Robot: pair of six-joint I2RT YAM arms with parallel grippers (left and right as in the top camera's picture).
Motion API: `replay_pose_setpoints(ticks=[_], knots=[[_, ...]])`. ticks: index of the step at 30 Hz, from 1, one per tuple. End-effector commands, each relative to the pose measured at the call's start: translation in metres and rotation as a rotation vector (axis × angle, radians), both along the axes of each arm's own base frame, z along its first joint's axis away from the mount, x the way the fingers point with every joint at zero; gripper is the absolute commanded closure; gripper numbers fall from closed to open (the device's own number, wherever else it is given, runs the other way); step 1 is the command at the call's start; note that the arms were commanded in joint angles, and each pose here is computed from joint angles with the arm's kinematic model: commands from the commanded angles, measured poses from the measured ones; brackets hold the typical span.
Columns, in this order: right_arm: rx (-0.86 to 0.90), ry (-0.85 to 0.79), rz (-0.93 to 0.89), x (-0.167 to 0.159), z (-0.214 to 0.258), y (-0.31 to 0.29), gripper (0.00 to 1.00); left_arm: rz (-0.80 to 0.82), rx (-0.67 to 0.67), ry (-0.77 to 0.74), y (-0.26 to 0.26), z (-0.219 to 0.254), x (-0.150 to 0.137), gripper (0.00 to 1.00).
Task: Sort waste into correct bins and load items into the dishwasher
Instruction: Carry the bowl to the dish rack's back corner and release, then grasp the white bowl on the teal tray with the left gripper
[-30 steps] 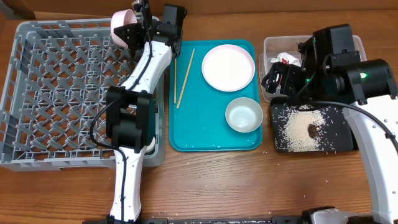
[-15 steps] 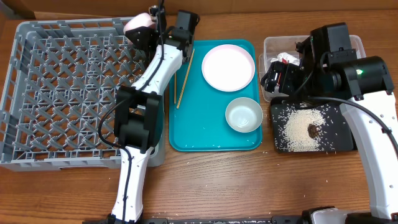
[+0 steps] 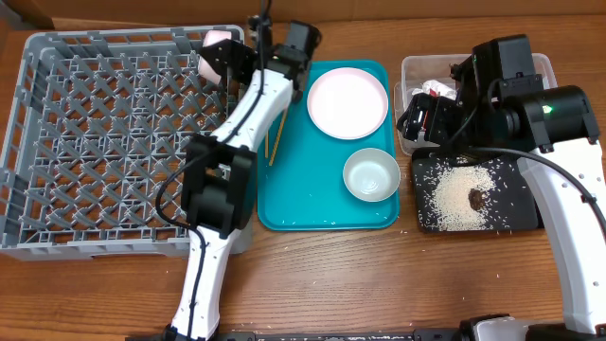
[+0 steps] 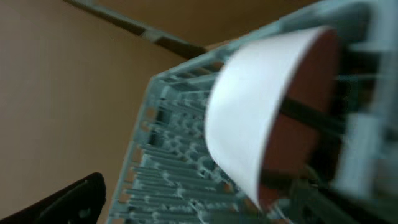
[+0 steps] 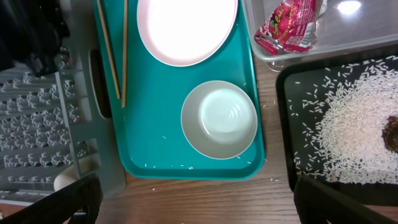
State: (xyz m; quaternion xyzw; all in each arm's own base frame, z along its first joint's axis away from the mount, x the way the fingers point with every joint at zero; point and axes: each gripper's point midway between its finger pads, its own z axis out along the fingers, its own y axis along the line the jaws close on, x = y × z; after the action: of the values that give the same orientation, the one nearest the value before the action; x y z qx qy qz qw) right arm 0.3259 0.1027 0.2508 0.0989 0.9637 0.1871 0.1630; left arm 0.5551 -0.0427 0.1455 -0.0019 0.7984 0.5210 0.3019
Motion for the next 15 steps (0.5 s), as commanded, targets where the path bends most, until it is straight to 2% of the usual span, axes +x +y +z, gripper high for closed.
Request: replay_pose_setpoints(ticks=[1, 4, 6, 9, 11, 15], knots=[[-0.009, -0.007, 0.001, 0.001, 0.000, -0.001, 0.00, -0.164, -0.349, 0.039, -0.041, 0.003, 0.000, 0.00], [-0.008, -0.008, 0.001, 0.001, 0.000, -0.001, 0.00, -0.319, -0.621, 0.116, -0.082, 0.011, -0.009, 0.00], [-0.009, -0.007, 0.001, 0.001, 0.000, -0.001, 0.00, -0.459, -0.843, 0.179, -0.122, 0.020, -0.021, 0.00], [-0.009, -0.007, 0.001, 0.001, 0.000, -0.001, 0.00, -0.629, -1.098, 0.261, -0.170, 0.036, -0.040, 0.00], [-0.009, -0.008, 0.001, 0.001, 0.000, -0.001, 0.00, -0.653, -1.190, 0.286, -0.185, 0.036, -0.046, 0.00], [-0.009, -0.009, 0.001, 0.001, 0.000, -0.001, 0.00, -0.531, -1.269, 0.333, -0.192, 0.002, -0.052, 0.00]])
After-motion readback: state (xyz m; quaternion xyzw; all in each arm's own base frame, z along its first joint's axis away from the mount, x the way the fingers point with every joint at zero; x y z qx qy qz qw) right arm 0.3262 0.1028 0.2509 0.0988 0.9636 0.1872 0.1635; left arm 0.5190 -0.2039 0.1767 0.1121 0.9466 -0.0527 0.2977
